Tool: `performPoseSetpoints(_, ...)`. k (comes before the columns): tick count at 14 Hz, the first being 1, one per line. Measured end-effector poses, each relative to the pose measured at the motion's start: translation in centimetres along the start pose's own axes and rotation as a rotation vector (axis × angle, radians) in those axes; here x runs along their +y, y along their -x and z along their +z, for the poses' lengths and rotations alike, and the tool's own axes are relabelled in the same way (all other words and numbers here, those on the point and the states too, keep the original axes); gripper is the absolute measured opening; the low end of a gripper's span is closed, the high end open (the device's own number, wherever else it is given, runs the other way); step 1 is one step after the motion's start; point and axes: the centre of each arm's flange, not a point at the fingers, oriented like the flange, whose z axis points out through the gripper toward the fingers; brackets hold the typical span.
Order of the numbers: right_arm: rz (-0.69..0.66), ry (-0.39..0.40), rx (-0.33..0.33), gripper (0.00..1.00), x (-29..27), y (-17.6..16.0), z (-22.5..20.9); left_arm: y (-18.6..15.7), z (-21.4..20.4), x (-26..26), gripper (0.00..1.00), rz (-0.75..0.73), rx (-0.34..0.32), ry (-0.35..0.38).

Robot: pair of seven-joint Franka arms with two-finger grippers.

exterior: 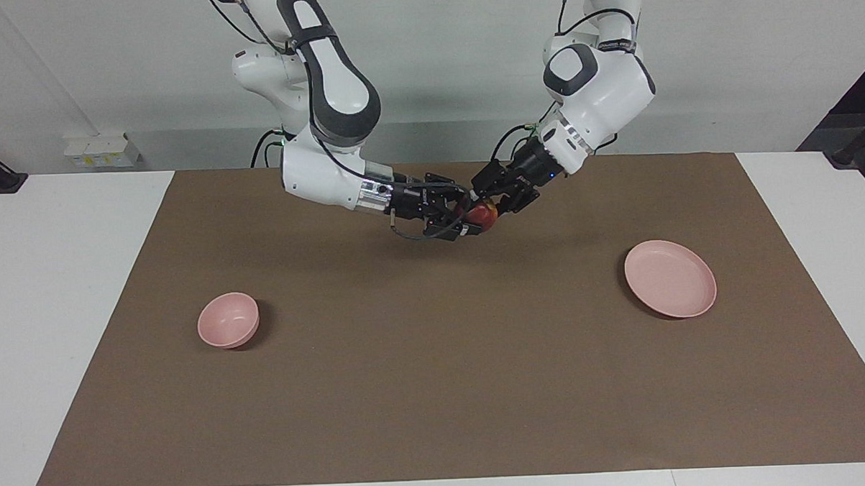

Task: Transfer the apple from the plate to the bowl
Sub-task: 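Close the right gripper on the apple and open the left gripper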

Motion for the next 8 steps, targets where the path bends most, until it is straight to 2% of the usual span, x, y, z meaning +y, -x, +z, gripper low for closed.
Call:
performPoseSetpoints(2, -0.002, 0.0, 0.0, 0.8, -0.04, 0.07, -0.02, -0.02, -0.04, 0.04, 0.78, 0.001, 0.0, 0.001)
performPoseSetpoints(4, -0.007, 0.0, 0.001, 0.8, -0.09, 0.22, -0.02, -0.04, -0.1, 0.15, 0.84, 0.007, 0.001, -0.002)
performPoseSetpoints(6, -0.02, 0.007, 0.018, 0.8, -0.13, 0.12, -0.12, -0.09, -0.25, 0.38, 0.99, 0.024, 0.003, -0.012)
performPoseSetpoints(8, -0.036, 0.014, 0.045, 0.8, -0.33, -0.24, -0.6, -0.11, -0.55, 0.46, 1.0, 0.055, -0.009, -0.038)
